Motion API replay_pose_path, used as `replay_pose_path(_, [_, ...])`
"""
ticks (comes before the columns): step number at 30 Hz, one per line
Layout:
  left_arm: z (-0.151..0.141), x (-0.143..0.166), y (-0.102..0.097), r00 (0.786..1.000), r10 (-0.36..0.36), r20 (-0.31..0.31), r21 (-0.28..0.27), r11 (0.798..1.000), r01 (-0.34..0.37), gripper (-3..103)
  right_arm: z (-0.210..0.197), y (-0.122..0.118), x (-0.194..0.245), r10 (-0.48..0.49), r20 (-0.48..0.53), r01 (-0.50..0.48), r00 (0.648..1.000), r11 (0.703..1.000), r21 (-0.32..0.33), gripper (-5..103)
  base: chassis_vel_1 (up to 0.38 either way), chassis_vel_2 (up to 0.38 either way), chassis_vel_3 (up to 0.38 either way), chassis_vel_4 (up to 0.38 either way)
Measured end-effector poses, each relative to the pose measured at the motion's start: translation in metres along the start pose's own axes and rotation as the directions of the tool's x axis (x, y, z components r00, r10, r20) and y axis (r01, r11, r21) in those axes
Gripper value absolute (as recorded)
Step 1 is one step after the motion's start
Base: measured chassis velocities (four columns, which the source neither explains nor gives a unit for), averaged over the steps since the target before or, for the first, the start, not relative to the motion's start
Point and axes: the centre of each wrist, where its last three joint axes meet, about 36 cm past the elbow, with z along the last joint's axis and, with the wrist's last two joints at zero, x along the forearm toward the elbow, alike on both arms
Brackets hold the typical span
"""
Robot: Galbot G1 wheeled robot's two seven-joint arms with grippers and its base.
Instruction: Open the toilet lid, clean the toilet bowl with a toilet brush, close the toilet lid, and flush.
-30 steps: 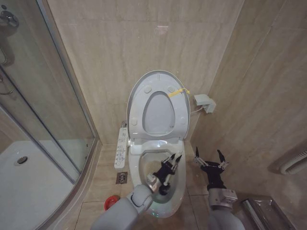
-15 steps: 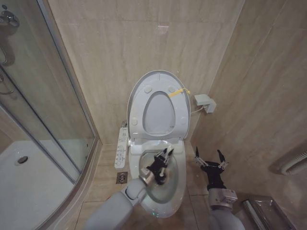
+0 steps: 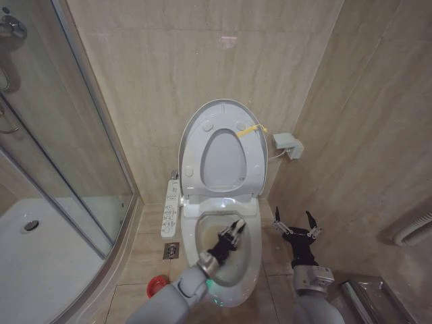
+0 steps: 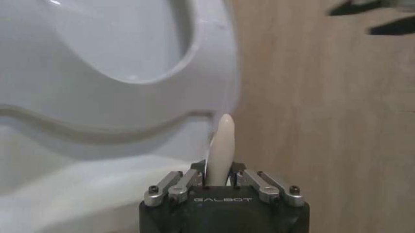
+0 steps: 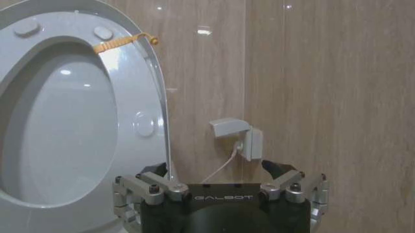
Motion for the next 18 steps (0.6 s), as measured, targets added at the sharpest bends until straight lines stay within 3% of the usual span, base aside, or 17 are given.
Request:
replay_pose_path(4, [-0.022,-0.012,0.006,0.998,-0.021,0.056,0.007,1.0,0.021,22,0.0,0.0,0.0,0.0,0.0,0.0,1.0,1.0,0.0,100,0.0,0.0,0.0,0.0])
replay_pose_path(7, [-0.036,-0.021,0.001,0.996,-0.006,0.093,0.015,1.0,0.005,22,0.0,0.0,0.0,0.0,0.0,0.0,1.0,1.0,0.0,100,0.0,0.0,0.0,0.0])
replay_pose_path(10, [-0.046,-0.035,-0.017,0.991,0.031,0.128,0.037,0.999,-0.036,22,0.0,0.0,0.0,0.0,0.0,0.0,1.0,1.0,0.0,100,0.0,0.0,0.0,0.0])
replay_pose_path(15, [-0.029,-0.048,-0.03,0.992,0.064,0.108,0.045,0.997,-0.069,22,0.0,0.0,0.0,0.0,0.0,0.0,1.0,1.0,0.0,100,0.0,0.0,0.0,0.0])
replay_pose_path(18, [-0.017,-0.048,-0.026,0.995,0.064,0.074,0.046,0.997,-0.067,22,0.0,0.0,0.0,0.0,0.0,0.0,1.0,1.0,0.0,100,0.0,0.0,0.0,0.0])
